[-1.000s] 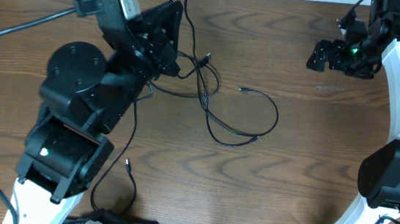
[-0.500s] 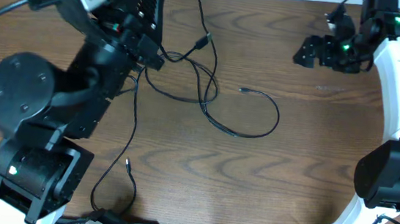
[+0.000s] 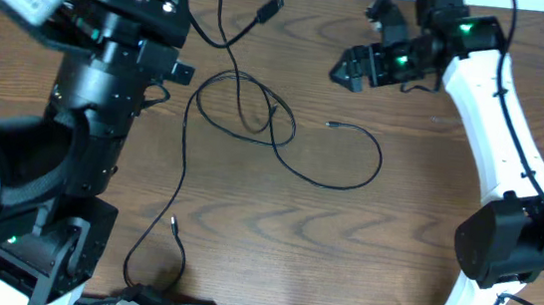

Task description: Untangle cables

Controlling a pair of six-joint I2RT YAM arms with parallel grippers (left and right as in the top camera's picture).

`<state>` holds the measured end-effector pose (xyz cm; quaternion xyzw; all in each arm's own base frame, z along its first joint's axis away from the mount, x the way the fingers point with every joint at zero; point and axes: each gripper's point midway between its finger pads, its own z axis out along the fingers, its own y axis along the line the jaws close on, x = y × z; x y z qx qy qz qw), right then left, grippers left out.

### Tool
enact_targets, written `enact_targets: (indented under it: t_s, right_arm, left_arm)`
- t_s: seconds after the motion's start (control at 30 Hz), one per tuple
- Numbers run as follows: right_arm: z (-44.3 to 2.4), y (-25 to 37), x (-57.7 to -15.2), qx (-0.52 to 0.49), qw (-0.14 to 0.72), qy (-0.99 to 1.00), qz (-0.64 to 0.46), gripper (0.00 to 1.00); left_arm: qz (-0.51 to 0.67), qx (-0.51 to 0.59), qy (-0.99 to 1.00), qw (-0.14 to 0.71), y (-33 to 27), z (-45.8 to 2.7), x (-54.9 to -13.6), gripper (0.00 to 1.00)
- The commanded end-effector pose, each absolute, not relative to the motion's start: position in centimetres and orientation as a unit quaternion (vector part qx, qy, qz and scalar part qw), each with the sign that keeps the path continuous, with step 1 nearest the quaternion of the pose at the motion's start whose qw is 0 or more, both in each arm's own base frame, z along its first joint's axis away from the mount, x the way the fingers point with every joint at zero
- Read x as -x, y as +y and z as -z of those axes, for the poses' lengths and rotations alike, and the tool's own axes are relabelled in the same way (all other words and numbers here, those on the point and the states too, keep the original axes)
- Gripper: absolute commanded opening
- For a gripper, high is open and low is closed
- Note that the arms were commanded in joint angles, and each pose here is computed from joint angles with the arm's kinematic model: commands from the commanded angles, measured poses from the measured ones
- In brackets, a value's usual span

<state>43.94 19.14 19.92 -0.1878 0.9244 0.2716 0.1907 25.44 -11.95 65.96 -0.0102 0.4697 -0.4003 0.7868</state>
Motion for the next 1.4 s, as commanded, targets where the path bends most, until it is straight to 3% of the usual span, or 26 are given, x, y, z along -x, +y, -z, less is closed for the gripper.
enact_targets:
  t_s: [0.0,0.47,1.37]
  right_arm:
    - [-20.4,22.2,-43.3,0.224,0.197,0.906,-0.299,0.99]
    - [-27.9,33.3,-40.6,0.375,0.284,0.748,-0.469,0.99]
    - [-30.0,34.6,-38.9,0.413,0.289,0.692,-0.517,0.99]
  left_arm:
    - [0.400,0.007,0.442,0.803,-11.2,-67.7,-23.8,0.07]
    - [0.386,0.019,0.478,0.789,-11.2,-66.1,-24.8,0.07]
    - [0.385,0.019,0.484,0.786,-11.1,-65.9,-24.6,0.07]
